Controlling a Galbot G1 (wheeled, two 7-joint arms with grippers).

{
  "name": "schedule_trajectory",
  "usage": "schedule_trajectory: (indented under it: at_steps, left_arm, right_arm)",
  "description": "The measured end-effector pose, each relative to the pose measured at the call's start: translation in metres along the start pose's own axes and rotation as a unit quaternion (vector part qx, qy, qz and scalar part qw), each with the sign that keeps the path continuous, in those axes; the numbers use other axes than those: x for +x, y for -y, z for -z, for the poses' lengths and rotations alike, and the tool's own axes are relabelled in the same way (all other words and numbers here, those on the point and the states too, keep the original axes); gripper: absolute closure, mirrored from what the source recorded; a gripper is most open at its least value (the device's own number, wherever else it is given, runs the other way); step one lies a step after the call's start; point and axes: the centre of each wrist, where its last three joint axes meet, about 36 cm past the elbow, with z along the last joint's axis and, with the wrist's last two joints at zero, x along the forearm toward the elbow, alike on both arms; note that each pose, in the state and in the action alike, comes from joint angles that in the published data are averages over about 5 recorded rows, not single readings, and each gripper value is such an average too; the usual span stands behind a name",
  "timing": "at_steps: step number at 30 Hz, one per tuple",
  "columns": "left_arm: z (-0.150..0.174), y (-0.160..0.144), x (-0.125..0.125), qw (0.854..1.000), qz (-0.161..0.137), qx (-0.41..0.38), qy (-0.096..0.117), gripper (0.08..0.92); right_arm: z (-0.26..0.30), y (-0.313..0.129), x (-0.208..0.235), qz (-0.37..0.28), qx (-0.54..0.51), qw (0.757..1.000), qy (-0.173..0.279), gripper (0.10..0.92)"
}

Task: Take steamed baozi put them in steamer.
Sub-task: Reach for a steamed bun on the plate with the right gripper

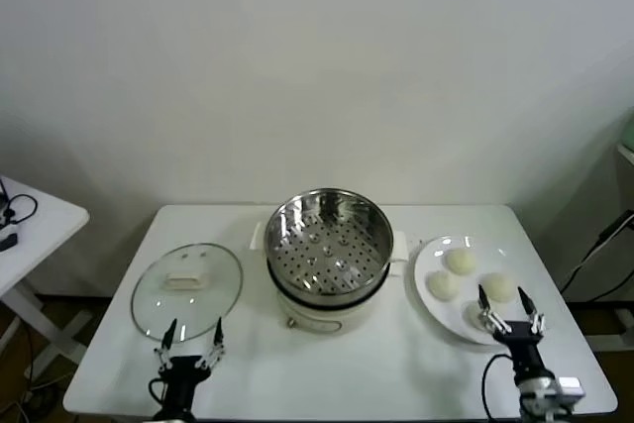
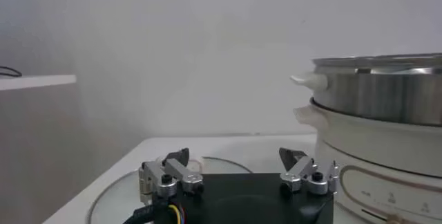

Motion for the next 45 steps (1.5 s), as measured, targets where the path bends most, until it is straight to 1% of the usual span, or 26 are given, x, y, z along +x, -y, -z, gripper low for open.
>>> schedule_trajectory:
  at_steps: [2,5,7,9,13,19,26,31,34,37,45]
  left_arm:
    - [0.000,0.001,0.000,1.000,-0.001,0.000,0.000,0.177]
    - [0.001,0.002,-0.001,1.000,-0.003,0.000,0.002,0.177]
    - [0.002,0.001,-0.001,1.000,-0.004,-0.001,0.004,0.177]
    - [0.003,0.001,-0.001,1.000,-0.004,-0.002,0.004,0.177]
    - [0.002,0.000,-0.002,1.000,-0.005,-0.003,0.006,0.177]
    - [0.000,0.001,-0.002,1.000,-0.006,-0.004,0.007,0.177]
    - [-0.001,-0.001,0.000,1.000,-0.005,-0.006,0.007,0.177]
    - [-0.004,-0.001,0.000,1.000,-0.007,-0.008,0.007,0.177]
    - [-0.005,0.000,0.000,1.000,-0.008,-0.009,0.006,0.177]
    - [-0.006,0.000,0.001,1.000,-0.008,-0.009,0.005,0.177]
    - [-0.010,-0.005,0.002,1.000,-0.003,-0.012,0.001,0.177]
  right_arm:
    - [0.008,0.003,-0.010,0.008,0.009,1.000,-0.011,0.200]
    - [0.036,0.016,-0.036,0.040,0.053,0.997,-0.044,0.200]
    - [0.055,0.027,-0.050,0.070,0.101,0.990,-0.066,0.200]
    - [0.075,0.038,-0.064,0.104,0.158,0.978,-0.085,0.200]
    - [0.113,0.057,-0.089,0.167,0.277,0.938,-0.120,0.200]
    - [0.155,0.071,-0.128,0.244,0.405,0.863,-0.177,0.200]
    - [0.185,0.074,-0.177,0.336,0.482,0.774,-0.237,0.200]
    - [0.200,0.074,-0.206,0.390,0.504,0.719,-0.279,0.200]
    - [0.203,0.073,-0.223,0.409,0.510,0.693,-0.304,0.200]
    - [0.201,0.071,-0.237,0.422,0.512,0.673,-0.326,0.200]
    - [0.183,0.064,-0.268,0.441,0.514,0.640,-0.364,0.200]
